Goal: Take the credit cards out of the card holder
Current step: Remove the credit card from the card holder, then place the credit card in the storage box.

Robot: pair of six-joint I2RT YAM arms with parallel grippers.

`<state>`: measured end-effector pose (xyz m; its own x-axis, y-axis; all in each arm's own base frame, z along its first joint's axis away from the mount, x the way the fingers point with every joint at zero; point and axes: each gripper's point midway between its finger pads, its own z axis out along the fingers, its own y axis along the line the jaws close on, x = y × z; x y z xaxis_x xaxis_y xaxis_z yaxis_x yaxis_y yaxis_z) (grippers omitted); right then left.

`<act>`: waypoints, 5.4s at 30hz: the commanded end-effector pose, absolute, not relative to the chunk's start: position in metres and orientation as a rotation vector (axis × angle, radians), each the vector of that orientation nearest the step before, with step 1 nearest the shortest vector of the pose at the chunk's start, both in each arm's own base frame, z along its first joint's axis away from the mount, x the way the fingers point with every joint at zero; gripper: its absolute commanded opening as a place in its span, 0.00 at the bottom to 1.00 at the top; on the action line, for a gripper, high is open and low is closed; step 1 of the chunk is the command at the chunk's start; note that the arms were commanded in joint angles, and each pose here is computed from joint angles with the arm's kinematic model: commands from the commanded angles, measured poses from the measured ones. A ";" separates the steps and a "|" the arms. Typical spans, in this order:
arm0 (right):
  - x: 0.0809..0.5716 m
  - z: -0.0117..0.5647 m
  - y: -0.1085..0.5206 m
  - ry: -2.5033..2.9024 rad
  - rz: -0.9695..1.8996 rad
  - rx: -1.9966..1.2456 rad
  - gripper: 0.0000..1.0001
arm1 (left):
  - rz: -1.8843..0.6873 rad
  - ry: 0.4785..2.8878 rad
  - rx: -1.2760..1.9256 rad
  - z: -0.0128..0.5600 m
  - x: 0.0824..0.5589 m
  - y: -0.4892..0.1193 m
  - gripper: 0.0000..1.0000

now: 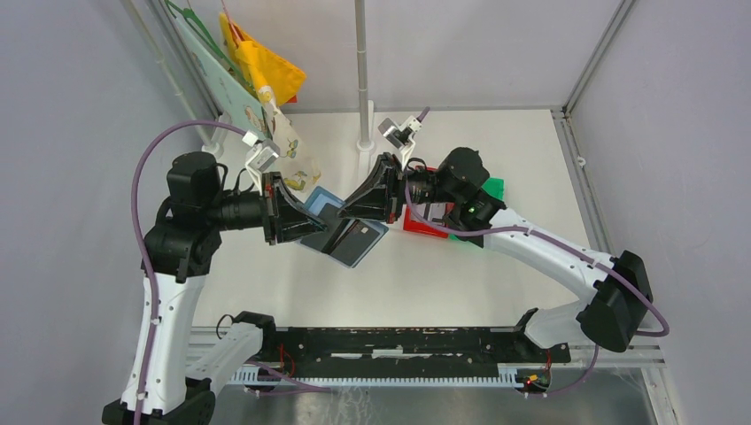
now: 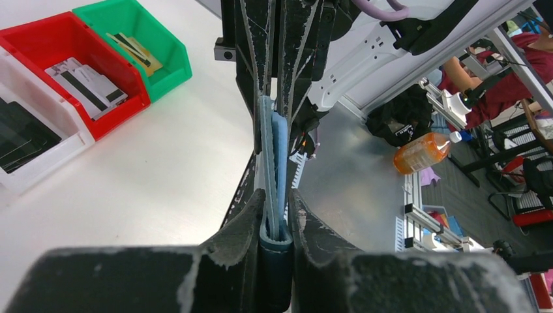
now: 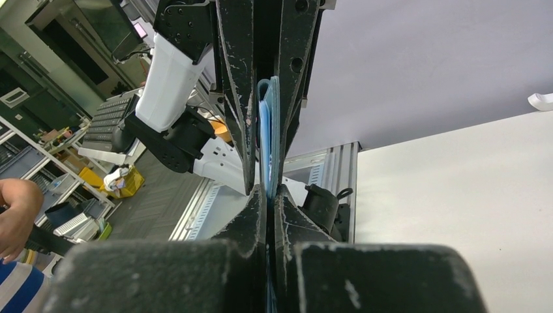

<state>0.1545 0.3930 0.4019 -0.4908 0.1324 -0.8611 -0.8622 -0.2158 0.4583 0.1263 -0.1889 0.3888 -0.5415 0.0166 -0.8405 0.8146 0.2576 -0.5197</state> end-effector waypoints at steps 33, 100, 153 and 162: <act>0.148 0.417 0.355 1.270 1.897 -0.652 0.64 | -1.156 1.810 0.517 0.385 0.178 -0.179 0.02; 0.132 0.406 0.381 1.166 2.106 -0.524 0.31 | -1.369 1.709 0.597 0.419 0.143 -0.192 0.02; 0.375 0.170 0.319 2.233 0.916 -0.371 0.00 | -0.939 1.714 0.666 0.404 0.166 -0.164 0.02; 0.396 0.123 0.325 2.314 0.874 -0.288 0.00 | -0.998 1.701 0.684 0.409 0.158 -0.169 0.02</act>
